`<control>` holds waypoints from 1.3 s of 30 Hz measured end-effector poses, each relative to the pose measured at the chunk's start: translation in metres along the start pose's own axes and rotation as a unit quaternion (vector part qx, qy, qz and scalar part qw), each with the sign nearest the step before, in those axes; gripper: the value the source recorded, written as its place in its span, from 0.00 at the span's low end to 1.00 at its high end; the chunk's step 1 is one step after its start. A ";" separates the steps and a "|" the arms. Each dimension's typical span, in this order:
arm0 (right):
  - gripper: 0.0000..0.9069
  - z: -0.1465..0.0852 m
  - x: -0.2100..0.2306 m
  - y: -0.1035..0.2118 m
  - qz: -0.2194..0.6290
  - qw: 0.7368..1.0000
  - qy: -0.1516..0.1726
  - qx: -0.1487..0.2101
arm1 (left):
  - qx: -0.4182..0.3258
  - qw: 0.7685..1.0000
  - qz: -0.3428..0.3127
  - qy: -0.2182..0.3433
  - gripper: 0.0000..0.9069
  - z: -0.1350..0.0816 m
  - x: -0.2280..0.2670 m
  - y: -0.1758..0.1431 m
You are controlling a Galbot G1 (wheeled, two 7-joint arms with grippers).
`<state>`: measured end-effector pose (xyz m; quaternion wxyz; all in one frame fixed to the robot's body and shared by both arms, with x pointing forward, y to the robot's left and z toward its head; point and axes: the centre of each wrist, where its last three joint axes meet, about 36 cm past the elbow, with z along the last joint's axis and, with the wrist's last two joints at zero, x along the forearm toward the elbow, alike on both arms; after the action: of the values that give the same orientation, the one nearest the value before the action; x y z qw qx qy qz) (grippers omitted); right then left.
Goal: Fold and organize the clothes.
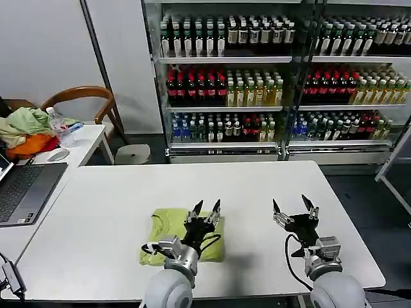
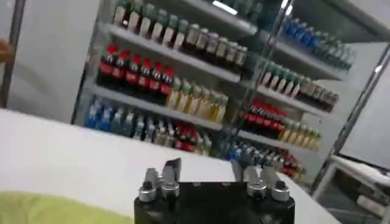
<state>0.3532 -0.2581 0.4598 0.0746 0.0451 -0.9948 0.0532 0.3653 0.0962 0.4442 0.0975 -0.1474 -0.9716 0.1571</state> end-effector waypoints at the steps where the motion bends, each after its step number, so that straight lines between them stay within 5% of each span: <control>1: 1.00 -0.001 -0.001 0.002 -0.006 1.000 0.003 -0.005 | -0.008 1.000 -0.002 -0.007 1.00 -0.002 0.001 0.006; 15: 1.00 0.009 -0.015 0.048 -0.133 0.977 0.115 -0.118 | -0.125 0.985 -0.106 -0.056 1.00 -0.019 0.031 0.137; 30: 1.00 0.036 -0.029 0.087 -0.207 0.935 0.204 -0.203 | -0.167 0.974 -0.134 -0.074 1.00 -0.028 0.050 0.179; 31: 0.80 0.037 -0.029 0.088 -0.209 0.933 0.207 -0.207 | -0.167 0.974 -0.134 -0.074 1.00 -0.028 0.050 0.179; 32: 0.19 0.038 -0.030 0.089 -0.209 0.932 0.210 -0.210 | -0.167 0.974 -0.134 -0.075 1.00 -0.028 0.051 0.180; 33: 0.00 0.039 -0.031 0.090 -0.210 0.930 0.212 -0.213 | -0.167 0.974 -0.135 -0.075 1.00 -0.028 0.051 0.180; 39: 0.00 0.045 -0.036 0.092 -0.211 0.923 0.223 -0.231 | -0.170 0.973 -0.139 -0.073 1.00 -0.026 0.054 0.184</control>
<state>0.3734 -0.1691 0.4006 0.3127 0.2228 -0.9044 -0.1863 0.3682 0.2875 0.4143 0.0204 -0.0131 -0.9996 -0.0156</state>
